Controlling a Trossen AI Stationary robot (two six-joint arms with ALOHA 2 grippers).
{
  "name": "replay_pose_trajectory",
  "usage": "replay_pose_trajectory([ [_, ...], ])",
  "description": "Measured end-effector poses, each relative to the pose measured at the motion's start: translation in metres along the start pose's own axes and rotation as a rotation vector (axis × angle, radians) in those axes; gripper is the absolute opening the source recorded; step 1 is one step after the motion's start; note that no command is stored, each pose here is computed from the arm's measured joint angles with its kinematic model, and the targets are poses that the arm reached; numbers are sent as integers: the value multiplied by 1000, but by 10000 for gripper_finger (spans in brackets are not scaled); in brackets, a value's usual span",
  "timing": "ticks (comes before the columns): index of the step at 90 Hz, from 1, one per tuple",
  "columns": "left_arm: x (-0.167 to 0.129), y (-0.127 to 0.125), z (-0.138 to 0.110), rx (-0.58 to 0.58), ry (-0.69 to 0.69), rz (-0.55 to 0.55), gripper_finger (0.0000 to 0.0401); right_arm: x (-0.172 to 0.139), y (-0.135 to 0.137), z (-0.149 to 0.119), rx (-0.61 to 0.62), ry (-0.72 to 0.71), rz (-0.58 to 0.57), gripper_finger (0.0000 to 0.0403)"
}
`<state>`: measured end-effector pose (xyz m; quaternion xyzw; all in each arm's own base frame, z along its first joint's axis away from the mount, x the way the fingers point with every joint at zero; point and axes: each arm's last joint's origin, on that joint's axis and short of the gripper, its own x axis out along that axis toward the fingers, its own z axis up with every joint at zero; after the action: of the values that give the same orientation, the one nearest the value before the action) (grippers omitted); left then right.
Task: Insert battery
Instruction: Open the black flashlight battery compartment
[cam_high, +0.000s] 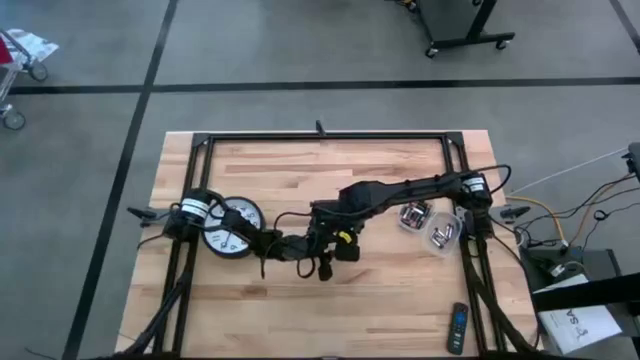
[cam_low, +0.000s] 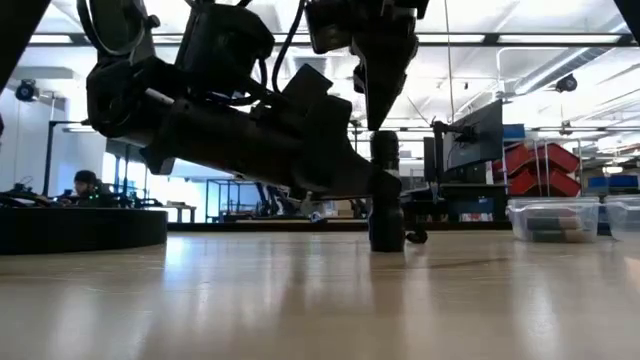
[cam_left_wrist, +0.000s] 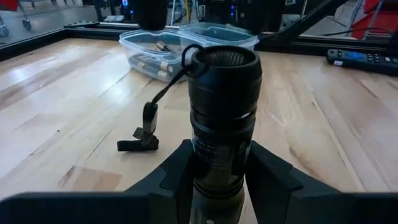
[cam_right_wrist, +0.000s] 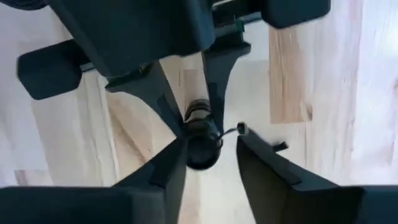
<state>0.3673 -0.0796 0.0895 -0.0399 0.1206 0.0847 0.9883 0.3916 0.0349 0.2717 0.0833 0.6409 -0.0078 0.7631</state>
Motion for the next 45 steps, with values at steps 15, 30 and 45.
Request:
replay_pose_trajectory([
  [15, 0, 0, 0, 1, 3, 2, 102, 4, 2, -3, 45, 29, -8, 180],
  [30, 0, 0, 0, 1, 3, 5, 104, 13, 3, 0, 49, 30, -9, 191],
  [45, 0, 0, 0, 2, 4, 7, 102, 21, 3, 1, 60, 50, -16, 183],
])
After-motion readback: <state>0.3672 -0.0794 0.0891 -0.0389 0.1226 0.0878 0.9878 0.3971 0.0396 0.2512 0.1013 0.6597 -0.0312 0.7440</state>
